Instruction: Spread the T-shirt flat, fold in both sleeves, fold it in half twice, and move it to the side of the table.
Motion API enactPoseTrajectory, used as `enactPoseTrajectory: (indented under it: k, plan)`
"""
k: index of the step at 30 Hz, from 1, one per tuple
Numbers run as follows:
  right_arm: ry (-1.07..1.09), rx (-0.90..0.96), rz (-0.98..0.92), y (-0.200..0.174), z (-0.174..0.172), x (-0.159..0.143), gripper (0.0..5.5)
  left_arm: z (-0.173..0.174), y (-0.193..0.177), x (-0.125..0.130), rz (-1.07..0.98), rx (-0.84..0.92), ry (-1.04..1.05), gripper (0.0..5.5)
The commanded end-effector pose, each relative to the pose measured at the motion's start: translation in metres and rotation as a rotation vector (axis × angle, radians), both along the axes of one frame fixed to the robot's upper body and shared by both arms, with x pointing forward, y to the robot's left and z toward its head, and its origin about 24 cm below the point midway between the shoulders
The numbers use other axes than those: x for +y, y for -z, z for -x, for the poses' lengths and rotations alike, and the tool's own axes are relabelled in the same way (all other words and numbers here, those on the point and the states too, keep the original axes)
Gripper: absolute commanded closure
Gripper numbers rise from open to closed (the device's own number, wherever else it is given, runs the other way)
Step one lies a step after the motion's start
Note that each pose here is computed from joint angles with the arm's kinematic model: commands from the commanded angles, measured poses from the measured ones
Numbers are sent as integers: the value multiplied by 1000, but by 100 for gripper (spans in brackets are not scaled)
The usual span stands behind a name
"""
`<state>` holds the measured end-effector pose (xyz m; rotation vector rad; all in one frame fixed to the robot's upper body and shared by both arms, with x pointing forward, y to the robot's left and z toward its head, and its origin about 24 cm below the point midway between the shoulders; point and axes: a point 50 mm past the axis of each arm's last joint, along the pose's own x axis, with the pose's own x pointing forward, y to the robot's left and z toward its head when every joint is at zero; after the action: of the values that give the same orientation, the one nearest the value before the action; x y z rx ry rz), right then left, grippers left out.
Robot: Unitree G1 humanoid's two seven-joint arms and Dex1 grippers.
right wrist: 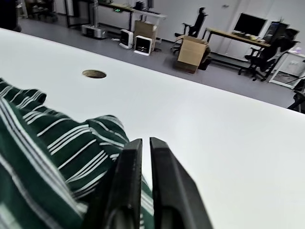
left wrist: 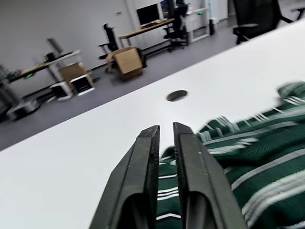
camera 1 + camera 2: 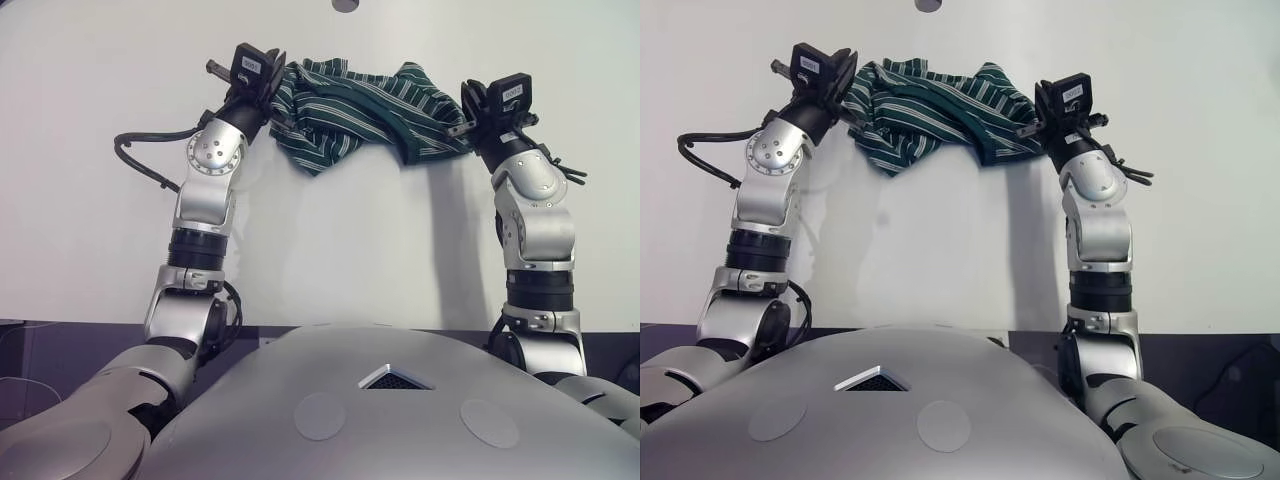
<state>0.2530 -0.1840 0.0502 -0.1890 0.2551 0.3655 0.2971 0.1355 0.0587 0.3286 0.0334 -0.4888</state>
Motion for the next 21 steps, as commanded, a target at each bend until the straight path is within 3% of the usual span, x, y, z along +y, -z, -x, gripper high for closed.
enactPoseTrajectory:
  k: [1,5,9,16,21]
  plan:
    - [-239,143,33,-1,29,-2,435,-6,-8,2,-183,-49,173,431]
    - [-378,195,62,-17,40,-6,355,-14,-12,4,-379,-97,313,359]
    - [-413,248,206,4,36,2,355,-23,-3,7,-626,-116,426,359]
    - [-381,229,467,39,26,12,355,-26,6,-4,-772,-154,572,359]
    - [-363,240,438,41,28,10,456,-33,7,-6,-864,-238,548,356]
